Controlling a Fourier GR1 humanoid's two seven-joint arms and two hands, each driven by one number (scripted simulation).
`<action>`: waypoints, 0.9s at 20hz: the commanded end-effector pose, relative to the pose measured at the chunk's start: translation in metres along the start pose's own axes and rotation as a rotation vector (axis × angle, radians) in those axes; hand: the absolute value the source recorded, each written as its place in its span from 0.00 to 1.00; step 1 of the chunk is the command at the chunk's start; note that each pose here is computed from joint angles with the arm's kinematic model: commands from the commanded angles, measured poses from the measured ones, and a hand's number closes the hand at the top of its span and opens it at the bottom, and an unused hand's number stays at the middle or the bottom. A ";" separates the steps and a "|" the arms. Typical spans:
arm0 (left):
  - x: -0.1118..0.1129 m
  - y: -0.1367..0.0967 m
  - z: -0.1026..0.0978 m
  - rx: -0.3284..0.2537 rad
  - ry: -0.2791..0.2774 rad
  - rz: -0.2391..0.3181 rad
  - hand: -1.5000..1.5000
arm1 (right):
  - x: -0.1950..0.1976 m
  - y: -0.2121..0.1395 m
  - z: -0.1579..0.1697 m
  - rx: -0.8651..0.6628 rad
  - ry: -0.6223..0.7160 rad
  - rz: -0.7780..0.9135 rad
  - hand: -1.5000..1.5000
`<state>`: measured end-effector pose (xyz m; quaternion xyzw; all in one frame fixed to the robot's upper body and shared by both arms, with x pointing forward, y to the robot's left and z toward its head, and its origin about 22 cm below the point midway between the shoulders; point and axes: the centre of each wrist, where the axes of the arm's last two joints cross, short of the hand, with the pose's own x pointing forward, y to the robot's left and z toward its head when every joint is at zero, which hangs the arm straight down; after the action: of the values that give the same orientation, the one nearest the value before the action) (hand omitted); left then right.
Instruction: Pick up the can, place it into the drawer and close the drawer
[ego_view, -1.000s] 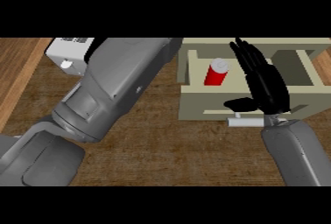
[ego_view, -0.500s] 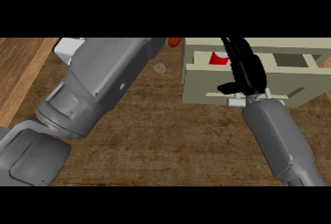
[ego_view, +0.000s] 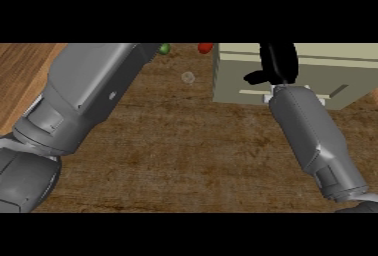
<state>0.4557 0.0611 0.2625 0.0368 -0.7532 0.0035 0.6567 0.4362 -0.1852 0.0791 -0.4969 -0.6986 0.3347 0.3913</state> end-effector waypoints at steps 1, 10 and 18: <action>-0.001 0.007 0.002 0.000 0.001 -0.005 0.00 | 0.004 -0.008 -0.024 -0.043 0.012 0.020 0.00; -0.013 0.020 0.012 -0.027 0.007 -0.011 0.00 | 0.008 -0.024 -0.049 -0.068 -0.005 0.028 0.00; -0.023 0.046 0.016 -0.038 0.025 0.002 0.00 | 0.029 -0.036 -0.065 -0.120 -0.012 -0.168 0.00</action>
<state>0.4437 0.0997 0.2509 0.0238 -0.7487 -0.0081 0.6624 0.4629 -0.1801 0.1064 -0.4763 -0.7066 0.3419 0.3963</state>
